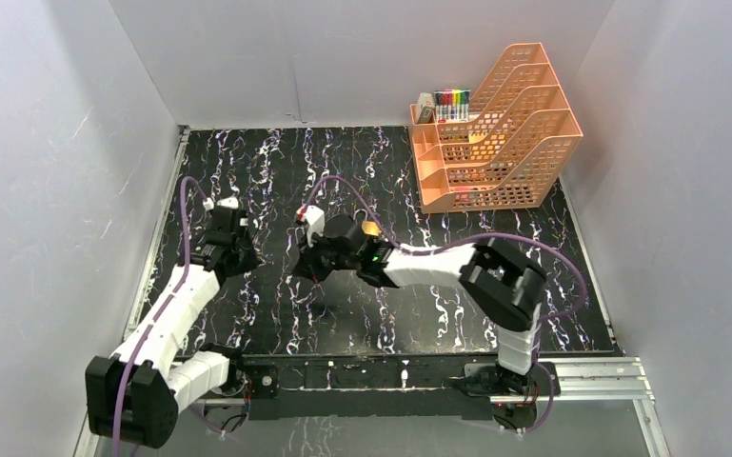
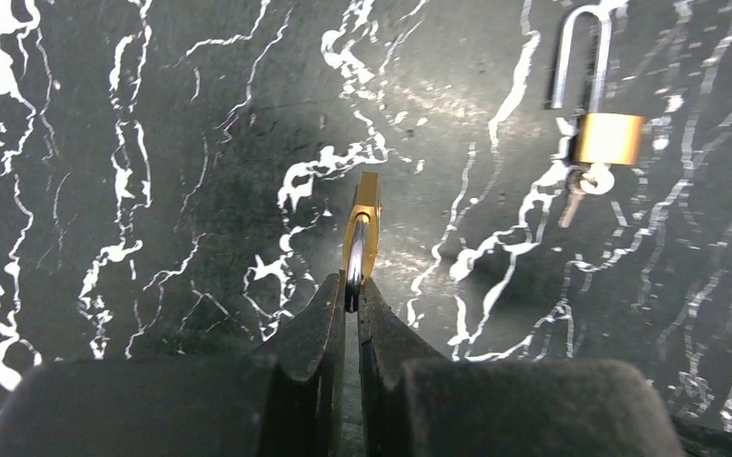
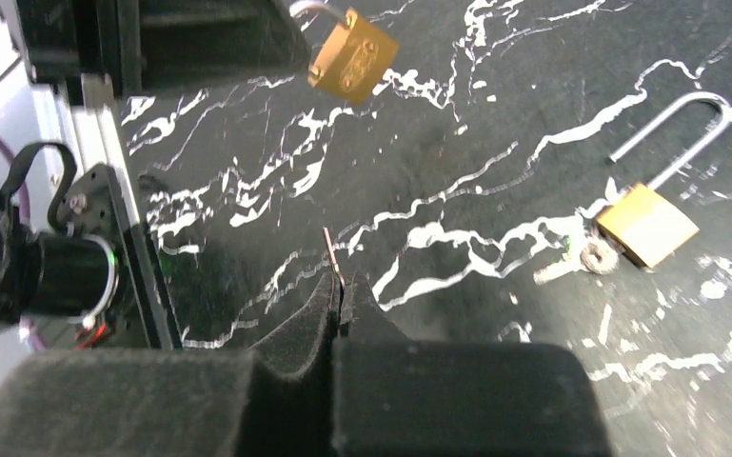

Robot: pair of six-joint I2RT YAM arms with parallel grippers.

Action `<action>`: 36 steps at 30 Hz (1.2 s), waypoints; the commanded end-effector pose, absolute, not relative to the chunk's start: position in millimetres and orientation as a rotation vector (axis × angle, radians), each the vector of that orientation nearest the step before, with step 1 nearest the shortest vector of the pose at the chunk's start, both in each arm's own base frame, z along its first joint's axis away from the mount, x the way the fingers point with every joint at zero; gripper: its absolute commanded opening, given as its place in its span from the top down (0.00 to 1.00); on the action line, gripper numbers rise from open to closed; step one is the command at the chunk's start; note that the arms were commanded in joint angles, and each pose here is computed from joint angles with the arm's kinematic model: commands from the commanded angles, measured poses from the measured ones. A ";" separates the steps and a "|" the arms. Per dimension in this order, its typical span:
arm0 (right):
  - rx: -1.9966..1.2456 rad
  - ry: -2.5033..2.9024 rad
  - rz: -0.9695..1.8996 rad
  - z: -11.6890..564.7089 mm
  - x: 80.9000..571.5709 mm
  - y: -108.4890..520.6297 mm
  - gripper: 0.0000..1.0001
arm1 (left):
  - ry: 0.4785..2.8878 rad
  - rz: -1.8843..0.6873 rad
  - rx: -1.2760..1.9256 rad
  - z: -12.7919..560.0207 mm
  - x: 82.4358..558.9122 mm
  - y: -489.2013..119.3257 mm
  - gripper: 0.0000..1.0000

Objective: Lock with the key
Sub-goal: Place the key at the center of the board.

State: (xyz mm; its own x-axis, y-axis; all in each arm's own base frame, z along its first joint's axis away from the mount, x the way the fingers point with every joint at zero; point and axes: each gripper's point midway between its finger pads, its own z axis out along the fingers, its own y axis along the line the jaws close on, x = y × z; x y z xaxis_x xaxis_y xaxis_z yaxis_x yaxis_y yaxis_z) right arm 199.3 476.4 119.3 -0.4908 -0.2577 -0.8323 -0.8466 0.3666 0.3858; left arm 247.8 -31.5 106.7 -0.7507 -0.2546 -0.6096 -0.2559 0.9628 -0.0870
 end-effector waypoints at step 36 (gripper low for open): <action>-0.656 1.881 1.020 126.1 282.3 533.8 0.53 | 2.636 0.095 -0.393 66.1 258.2 -31.9 0.55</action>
State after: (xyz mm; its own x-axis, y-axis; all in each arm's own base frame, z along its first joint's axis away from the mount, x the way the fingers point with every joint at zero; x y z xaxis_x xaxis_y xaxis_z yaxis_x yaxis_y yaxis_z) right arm 258.5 542.9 54.5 -0.5942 -0.1366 -0.7926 -0.7228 0.5228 0.4518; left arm 254.7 -32.2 55.8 -0.8589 -0.2594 -0.4415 -0.2948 0.9555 0.0121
